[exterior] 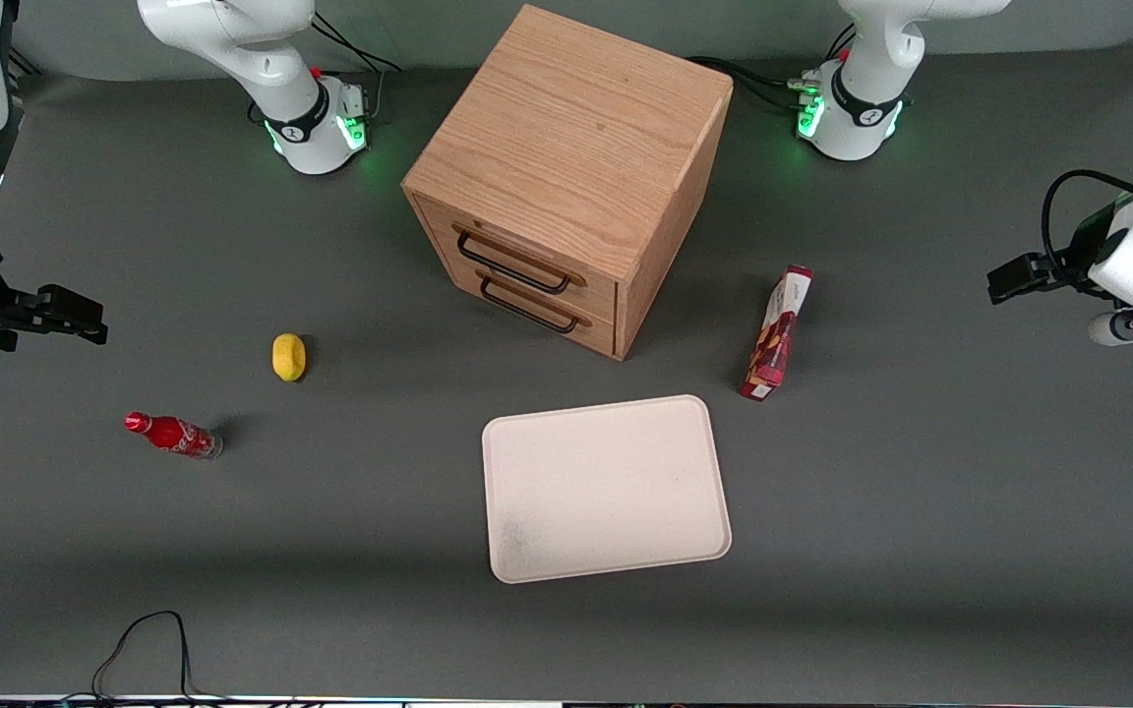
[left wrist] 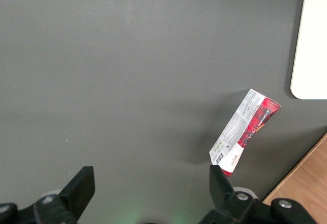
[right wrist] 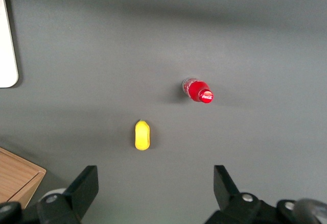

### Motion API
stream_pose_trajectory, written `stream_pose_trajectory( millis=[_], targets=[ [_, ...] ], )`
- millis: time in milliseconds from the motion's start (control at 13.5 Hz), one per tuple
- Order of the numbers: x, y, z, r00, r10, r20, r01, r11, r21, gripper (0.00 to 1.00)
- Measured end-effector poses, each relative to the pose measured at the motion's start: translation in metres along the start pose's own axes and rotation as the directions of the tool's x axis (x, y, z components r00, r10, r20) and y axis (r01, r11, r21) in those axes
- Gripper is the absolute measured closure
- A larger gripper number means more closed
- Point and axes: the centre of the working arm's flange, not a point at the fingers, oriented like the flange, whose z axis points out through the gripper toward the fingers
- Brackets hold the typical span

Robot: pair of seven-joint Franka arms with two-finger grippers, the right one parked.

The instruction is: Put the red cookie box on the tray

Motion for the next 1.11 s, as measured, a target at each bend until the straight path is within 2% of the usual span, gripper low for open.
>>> stream_pose_trajectory(
  millis=[1111],
  targets=[
    [-0.004, -0.002, -0.013, 1.0, -0.004, 0.01, 0.004, 1.0, 0.001, 0.0]
  ],
)
